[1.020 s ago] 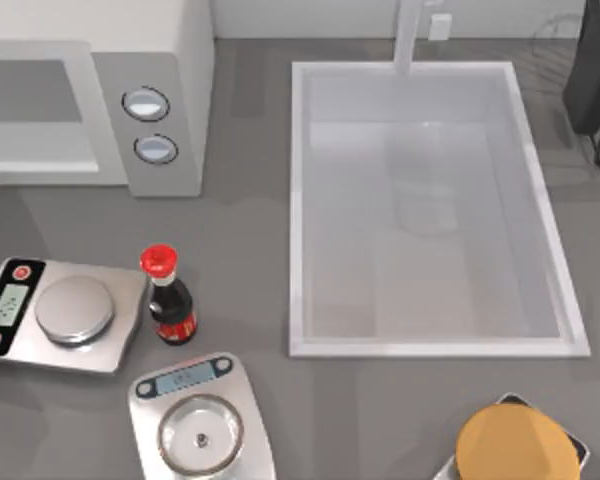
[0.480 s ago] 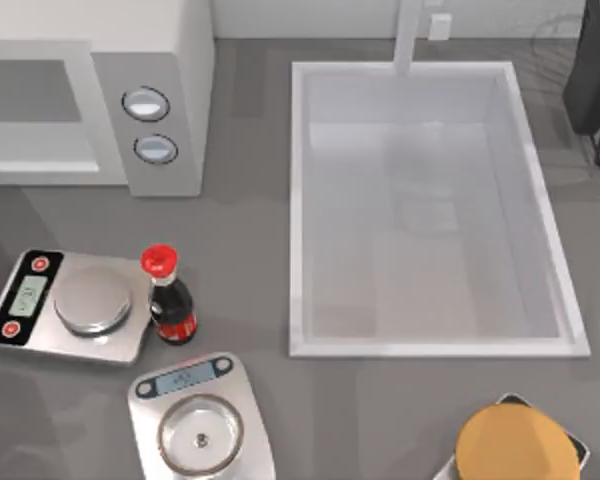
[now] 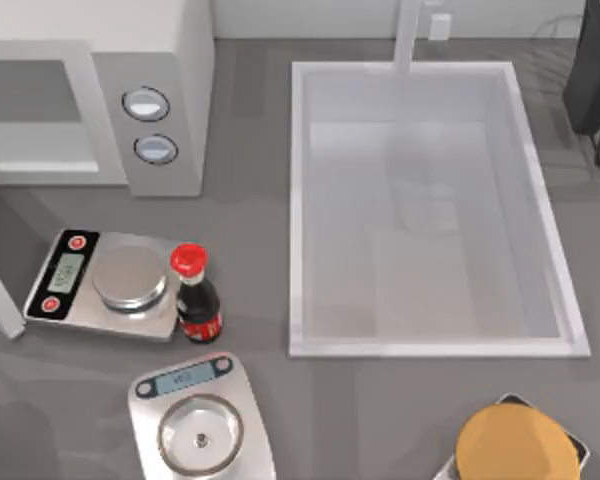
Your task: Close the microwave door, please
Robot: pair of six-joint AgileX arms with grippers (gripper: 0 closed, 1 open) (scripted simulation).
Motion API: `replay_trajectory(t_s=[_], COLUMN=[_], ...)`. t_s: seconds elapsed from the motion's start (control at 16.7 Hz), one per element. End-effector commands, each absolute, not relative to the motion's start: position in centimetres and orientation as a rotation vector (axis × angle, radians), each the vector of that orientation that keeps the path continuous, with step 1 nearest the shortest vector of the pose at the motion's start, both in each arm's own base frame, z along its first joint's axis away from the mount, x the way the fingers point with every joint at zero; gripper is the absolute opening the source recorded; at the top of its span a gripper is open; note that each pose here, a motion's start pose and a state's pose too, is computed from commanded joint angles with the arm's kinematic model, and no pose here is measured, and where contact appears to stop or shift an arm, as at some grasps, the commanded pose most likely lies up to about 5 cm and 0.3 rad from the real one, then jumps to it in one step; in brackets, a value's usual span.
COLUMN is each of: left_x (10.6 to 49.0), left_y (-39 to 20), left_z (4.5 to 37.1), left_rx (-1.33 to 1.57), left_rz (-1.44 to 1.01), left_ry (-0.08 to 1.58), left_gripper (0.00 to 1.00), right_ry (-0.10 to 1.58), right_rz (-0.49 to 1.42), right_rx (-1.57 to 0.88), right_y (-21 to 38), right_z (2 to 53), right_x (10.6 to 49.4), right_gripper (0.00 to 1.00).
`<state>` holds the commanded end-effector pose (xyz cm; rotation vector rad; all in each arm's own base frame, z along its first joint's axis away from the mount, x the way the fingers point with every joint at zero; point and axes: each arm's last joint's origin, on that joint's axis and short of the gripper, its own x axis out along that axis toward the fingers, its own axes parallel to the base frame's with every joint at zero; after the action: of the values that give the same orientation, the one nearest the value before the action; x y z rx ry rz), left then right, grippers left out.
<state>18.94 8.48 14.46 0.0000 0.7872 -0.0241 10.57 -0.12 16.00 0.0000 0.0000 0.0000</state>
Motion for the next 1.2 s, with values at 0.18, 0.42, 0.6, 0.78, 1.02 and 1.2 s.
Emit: replay_trajectory(t_s=[0.18,0.42,0.6,0.78,1.02,1.2], left_x=[19.1,19.6,19.5,18.9,18.7,18.9], left_y=[7.8,4.4,1.0,-1.1,-1.5,-1.5], left_z=[14.4,14.4,14.4,14.4,14.5,14.5], left_rx=[-0.003,0.001,0.011,0.005,0.0,-0.002], left_rz=[-0.02,-0.027,-0.044,-0.033,-0.024,-0.025], left_ry=[0.796,0.815,0.812,0.795,0.787,0.788], left_gripper=[0.0,0.0,0.0,0.0,0.0,0.0], right_ry=[0.0,0.0,0.0,0.0,0.0,0.0], right_rz=[0.0,0.0,0.0,0.0,0.0,0.0], right_rx=[0.0,0.0,0.0,0.0,0.0,0.0], right_y=[-0.1,-0.1,-0.1,-0.1,-0.1,-0.1], right_z=[16.0,16.0,16.0,16.0,16.0,16.0], right_x=[10.6,10.6,10.6,10.6,10.6,10.6], right_gripper=[1.0,1.0,1.0,1.0,1.0,1.0])
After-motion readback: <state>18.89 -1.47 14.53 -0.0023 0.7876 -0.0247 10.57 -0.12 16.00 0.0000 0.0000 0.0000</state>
